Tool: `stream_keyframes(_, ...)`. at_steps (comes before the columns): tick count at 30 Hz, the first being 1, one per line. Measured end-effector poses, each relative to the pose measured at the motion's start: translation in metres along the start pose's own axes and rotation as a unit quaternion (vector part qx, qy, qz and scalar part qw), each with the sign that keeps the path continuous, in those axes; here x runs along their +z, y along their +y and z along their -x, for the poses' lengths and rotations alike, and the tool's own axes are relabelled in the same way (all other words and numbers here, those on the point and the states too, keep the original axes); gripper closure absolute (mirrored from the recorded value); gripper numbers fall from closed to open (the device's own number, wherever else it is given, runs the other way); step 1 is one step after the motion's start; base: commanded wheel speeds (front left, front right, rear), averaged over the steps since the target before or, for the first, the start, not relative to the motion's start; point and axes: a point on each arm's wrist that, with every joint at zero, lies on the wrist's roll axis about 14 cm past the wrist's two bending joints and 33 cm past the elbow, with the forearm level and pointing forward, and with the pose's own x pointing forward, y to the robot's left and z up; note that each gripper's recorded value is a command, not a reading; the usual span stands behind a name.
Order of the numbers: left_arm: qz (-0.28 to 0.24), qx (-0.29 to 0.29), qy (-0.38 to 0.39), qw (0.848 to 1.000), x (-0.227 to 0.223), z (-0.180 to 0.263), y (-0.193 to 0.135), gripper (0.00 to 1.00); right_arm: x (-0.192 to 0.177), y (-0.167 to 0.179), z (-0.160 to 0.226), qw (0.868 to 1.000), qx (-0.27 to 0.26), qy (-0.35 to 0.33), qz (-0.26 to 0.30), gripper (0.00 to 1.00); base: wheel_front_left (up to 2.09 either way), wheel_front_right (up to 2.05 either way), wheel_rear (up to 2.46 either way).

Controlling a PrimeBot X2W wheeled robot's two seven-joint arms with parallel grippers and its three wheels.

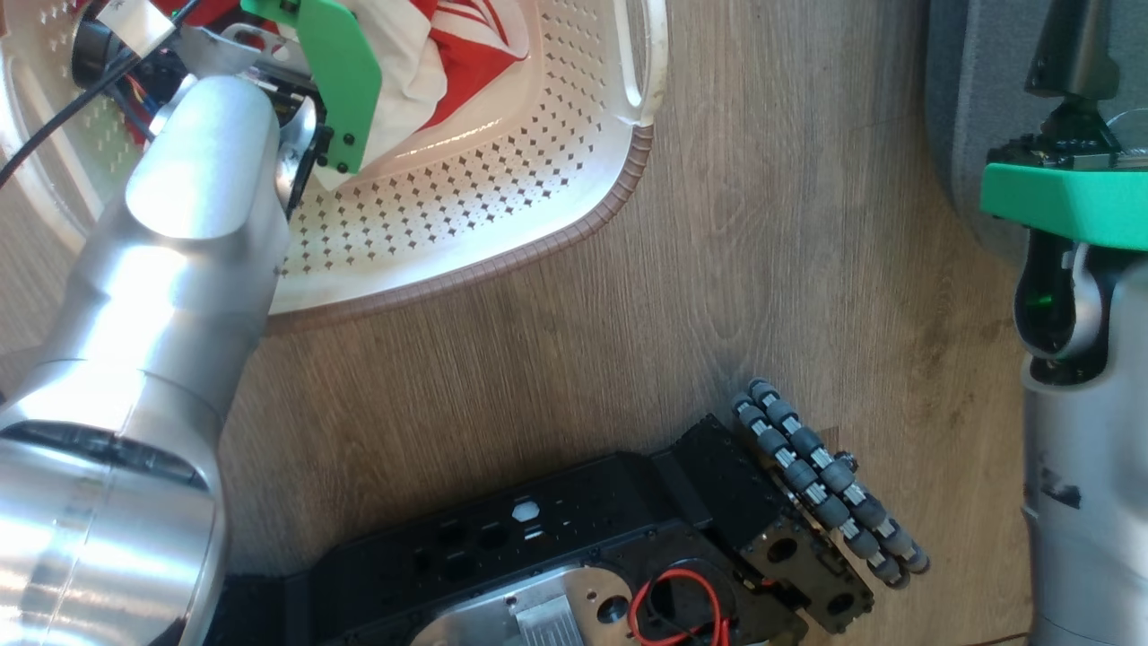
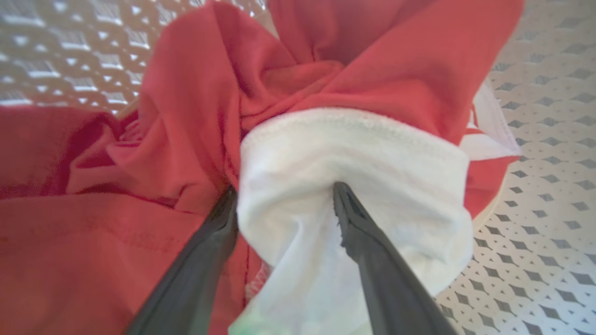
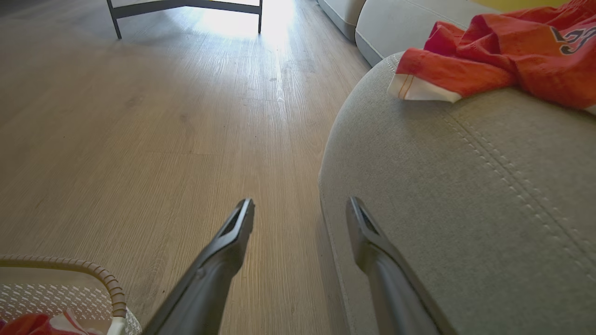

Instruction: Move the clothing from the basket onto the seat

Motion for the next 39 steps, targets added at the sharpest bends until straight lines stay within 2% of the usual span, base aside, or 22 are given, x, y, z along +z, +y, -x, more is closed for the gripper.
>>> stream_keyframes(4,0.003,-0.008,0.000,1.000,-0.002,-0.001,-0.005,0.00,-0.001,0.000,0.000,1.000,0.000,0.001,0.000,0.00,0.00,0.00,0.00)
stream_keyframes(5,0.000,-0.012,-0.002,1.000,-0.001,-0.001,-0.007,0.18,0.000,0.000,0.000,1.000,0.000,0.000,0.000,0.00,0.00,0.00,0.00)
stream_keyframes(6,-0.003,-0.014,-0.003,1.000,-0.001,-0.001,-0.008,1.00,0.000,0.000,0.000,1.000,0.000,0.000,0.000,0.00,0.00,0.00,0.00)
stream_keyframes(10,-0.009,-0.022,-0.008,1.000,0.000,-0.001,-0.012,1.00,0.002,-0.002,0.001,1.000,-0.002,-0.001,0.002,0.00,0.00,0.00,0.00)
stream_keyframes(17,0.025,-0.031,-0.053,0.998,0.018,0.003,-0.016,1.00,0.004,-0.004,0.001,1.000,-0.006,-0.003,-0.002,0.00,0.00,0.00,0.00)
stream_keyframes(21,0.058,-0.038,-0.149,0.986,0.068,0.025,-0.014,1.00,0.013,-0.006,-0.002,1.000,-0.012,-0.016,-0.009,0.00,0.00,0.00,0.00)
stream_keyframes(23,0.063,-0.037,-0.167,0.983,0.077,0.031,-0.012,1.00,0.016,-0.006,-0.002,1.000,-0.013,-0.019,-0.009,0.00,0.00,0.00,0.00)
stream_keyframes(25,0.081,-0.032,-0.223,0.971,0.105,0.055,-0.004,1.00,0.022,-0.005,0.000,1.000,-0.016,-0.025,-0.006,0.00,0.00,0.00,0.00)
stream_keyframes(28,0.101,-0.030,-0.264,0.959,0.117,0.082,-0.001,1.00,0.032,-0.006,0.005,0.999,-0.021,-0.031,-0.005,0.00,0.00,0.00,0.00)
stream_keyframes(34,0.132,-0.004,-0.292,0.947,0.103,0.130,0.009,1.00,0.054,-0.009,0.017,0.999,-0.028,-0.043,0.000,0.00,0.00,0.00,0.00)
stream_keyframes(39,0.151,0.045,-0.330,0.931,0.091,0.194,0.034,1.00,0.073,-0.010,0.040,0.999,-0.030,-0.044,-0.005,0.00,0.00,0.00,0.00)
